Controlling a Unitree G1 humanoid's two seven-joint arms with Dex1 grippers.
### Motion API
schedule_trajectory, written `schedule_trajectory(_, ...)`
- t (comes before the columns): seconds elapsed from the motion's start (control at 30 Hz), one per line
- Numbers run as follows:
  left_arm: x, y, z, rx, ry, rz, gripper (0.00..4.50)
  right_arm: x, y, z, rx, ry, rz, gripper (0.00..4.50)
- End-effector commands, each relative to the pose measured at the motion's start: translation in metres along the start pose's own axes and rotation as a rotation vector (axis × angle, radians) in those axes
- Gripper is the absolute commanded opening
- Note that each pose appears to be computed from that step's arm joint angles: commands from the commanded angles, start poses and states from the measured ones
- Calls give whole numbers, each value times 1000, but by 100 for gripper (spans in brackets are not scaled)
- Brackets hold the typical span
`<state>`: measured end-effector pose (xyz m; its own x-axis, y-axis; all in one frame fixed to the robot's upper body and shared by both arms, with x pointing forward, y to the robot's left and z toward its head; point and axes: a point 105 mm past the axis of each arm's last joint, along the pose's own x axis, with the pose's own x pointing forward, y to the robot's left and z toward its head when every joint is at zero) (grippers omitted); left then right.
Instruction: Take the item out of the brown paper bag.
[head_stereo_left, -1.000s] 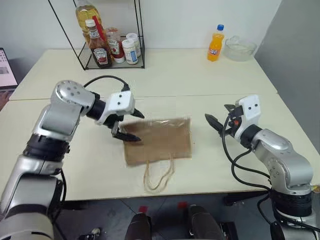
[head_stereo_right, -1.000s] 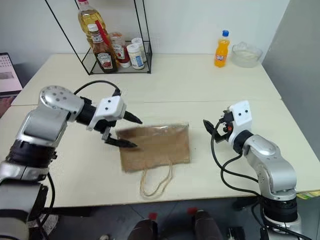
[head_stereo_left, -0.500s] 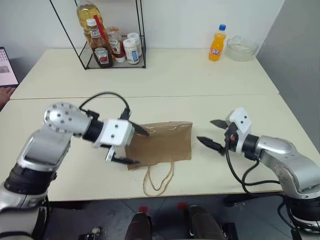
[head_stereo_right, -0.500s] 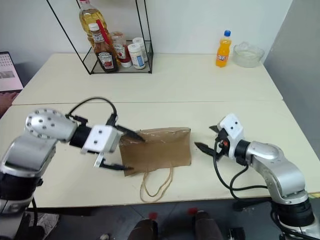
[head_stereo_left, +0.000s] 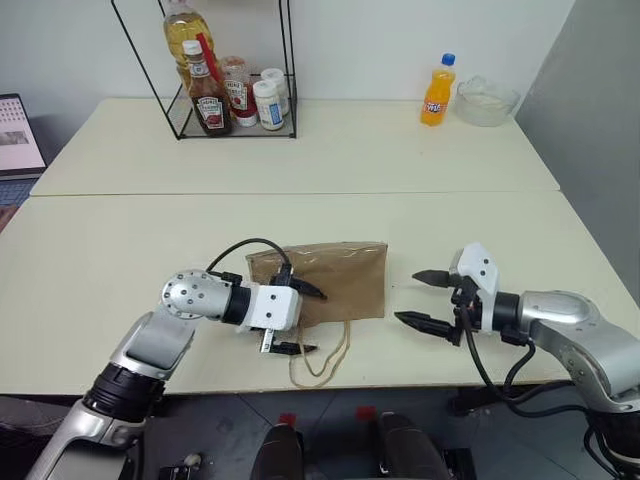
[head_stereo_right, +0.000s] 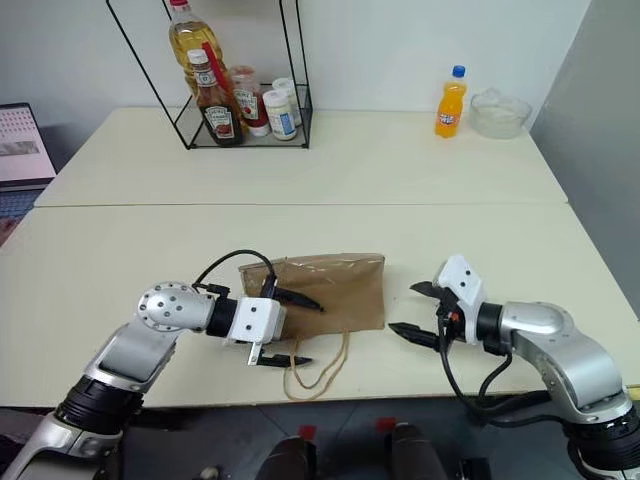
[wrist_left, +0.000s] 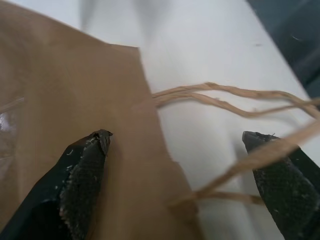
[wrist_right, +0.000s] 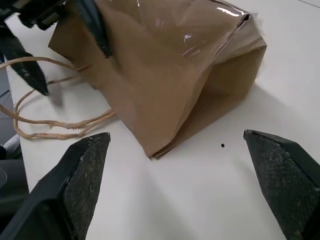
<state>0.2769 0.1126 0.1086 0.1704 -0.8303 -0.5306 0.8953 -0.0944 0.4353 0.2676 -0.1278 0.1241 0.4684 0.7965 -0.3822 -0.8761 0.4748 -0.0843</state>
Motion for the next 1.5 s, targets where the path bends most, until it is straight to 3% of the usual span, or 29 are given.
schedule_trajectory(0.03,-4,11,12,-109,-76,69,357,-3,10,1,-138,14,42,450)
schedule_trajectory(0.2,-14,15,23,-359,-169,93,199,-4,27,-24,-450,72,169,450)
schedule_trajectory(0.4,-25,22,27,-595,-242,137,4,4,35,-24,-704,-41,248,450)
schedule_trajectory(0.77,-29,35,28,-797,-285,213,4,28,41,-22,-1206,-332,302,450)
schedule_trajectory(1.07,-33,39,32,-878,-331,244,4,39,50,-26,-1399,-495,305,450)
schedule_trajectory(1.23,-36,44,38,-911,-367,251,4,56,48,-29,-1479,-466,304,450)
schedule_trajectory(1.5,-36,37,41,-917,-364,216,4,88,25,-46,-1641,-284,255,450)
